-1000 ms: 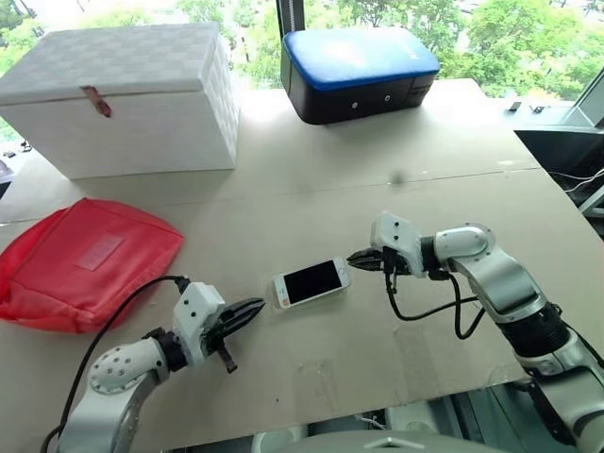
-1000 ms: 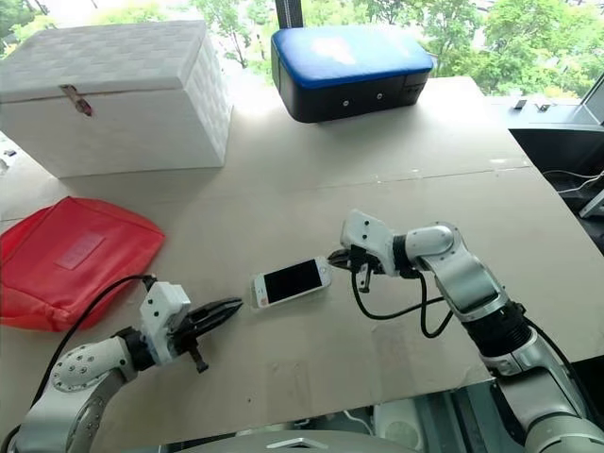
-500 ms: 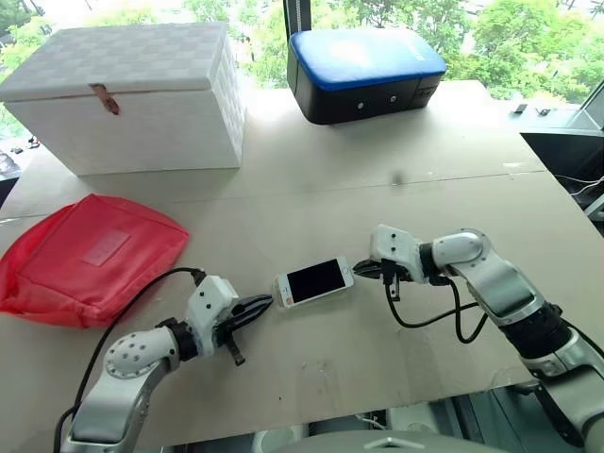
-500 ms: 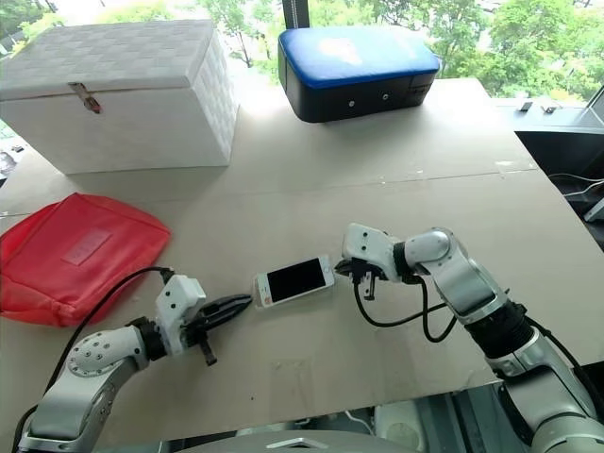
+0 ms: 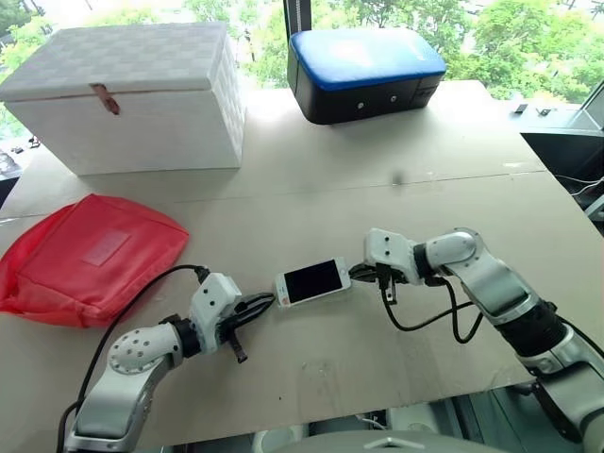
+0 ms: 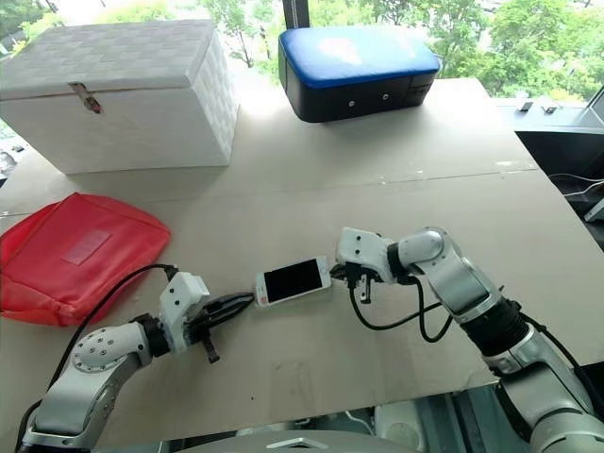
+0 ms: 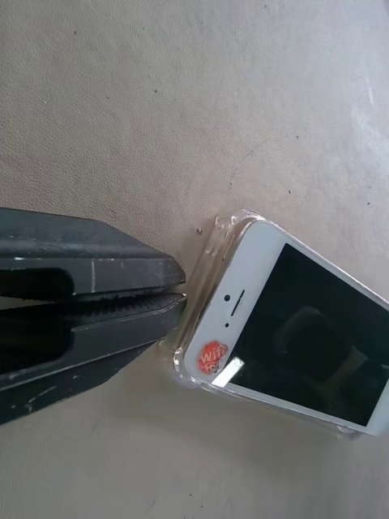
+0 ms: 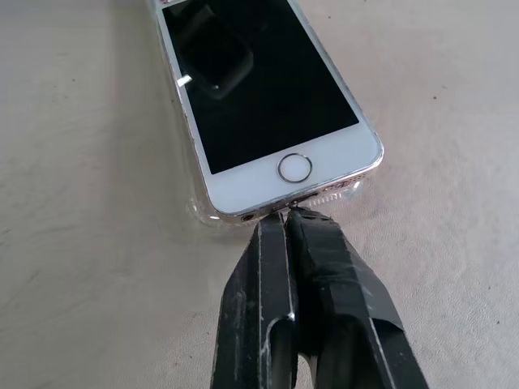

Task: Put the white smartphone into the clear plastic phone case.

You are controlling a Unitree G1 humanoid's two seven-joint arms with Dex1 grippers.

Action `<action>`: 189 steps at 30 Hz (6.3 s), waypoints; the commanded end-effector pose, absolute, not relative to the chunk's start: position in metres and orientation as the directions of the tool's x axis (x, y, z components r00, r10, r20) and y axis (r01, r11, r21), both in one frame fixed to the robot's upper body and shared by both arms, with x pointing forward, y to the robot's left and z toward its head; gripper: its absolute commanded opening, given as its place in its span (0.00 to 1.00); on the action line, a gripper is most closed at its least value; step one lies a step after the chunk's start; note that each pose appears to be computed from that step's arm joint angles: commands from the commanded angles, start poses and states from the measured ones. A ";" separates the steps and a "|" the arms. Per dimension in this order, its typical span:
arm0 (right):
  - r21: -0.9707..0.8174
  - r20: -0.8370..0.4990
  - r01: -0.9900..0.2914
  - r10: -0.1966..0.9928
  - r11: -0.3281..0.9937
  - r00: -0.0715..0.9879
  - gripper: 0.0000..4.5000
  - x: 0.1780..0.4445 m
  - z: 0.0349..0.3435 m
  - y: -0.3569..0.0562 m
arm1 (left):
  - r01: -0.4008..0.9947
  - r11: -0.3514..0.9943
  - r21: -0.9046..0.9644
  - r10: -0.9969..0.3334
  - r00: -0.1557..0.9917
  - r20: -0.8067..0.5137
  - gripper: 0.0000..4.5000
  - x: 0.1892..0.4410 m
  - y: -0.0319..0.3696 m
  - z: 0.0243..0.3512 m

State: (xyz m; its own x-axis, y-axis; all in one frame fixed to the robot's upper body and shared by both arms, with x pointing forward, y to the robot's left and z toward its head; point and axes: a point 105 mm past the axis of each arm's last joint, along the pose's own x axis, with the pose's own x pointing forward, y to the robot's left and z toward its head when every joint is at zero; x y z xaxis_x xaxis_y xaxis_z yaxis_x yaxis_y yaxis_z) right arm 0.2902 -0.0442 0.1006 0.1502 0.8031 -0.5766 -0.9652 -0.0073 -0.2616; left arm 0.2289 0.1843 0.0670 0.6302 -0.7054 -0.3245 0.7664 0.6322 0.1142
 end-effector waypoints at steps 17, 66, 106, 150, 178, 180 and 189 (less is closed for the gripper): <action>-0.359 -0.637 -0.932 0.742 -0.045 0.210 0.00 0.322 0.114 -0.069 | 0.753 0.648 0.112 -0.695 0.645 -0.318 0.03 0.225 0.185 0.066; 0.096 -0.712 -0.986 0.683 -0.135 -0.163 0.00 0.299 0.013 0.027 | 0.703 0.700 0.122 -0.654 0.701 -0.285 0.03 0.219 0.195 0.074; -0.145 -0.547 -0.989 0.830 0.029 0.105 0.00 0.277 0.109 -0.052 | 0.740 0.663 0.116 -0.687 0.662 -0.300 0.03 0.222 0.186 0.068; -0.132 -0.434 -0.991 0.900 -0.029 0.032 0.00 0.301 0.108 -0.007 | 0.742 0.661 0.111 -0.704 0.665 -0.250 0.03 0.235 0.172 0.084; -0.210 -0.336 -0.943 0.886 0.260 0.319 0.00 0.313 0.139 -0.022 | 0.796 0.587 0.145 -0.742 0.601 -0.296 0.03 0.266 0.161 0.079; -0.201 -0.356 -0.943 0.878 0.264 0.321 0.00 0.317 0.134 -0.016 | 0.800 0.584 0.139 -0.737 0.594 -0.322 0.03 0.264 0.164 0.070; -0.137 -0.492 -0.972 0.838 0.192 0.235 0.00 0.324 0.106 -0.001 | 0.800 0.587 0.127 -0.743 0.594 -0.309 0.03 0.259 0.158 0.065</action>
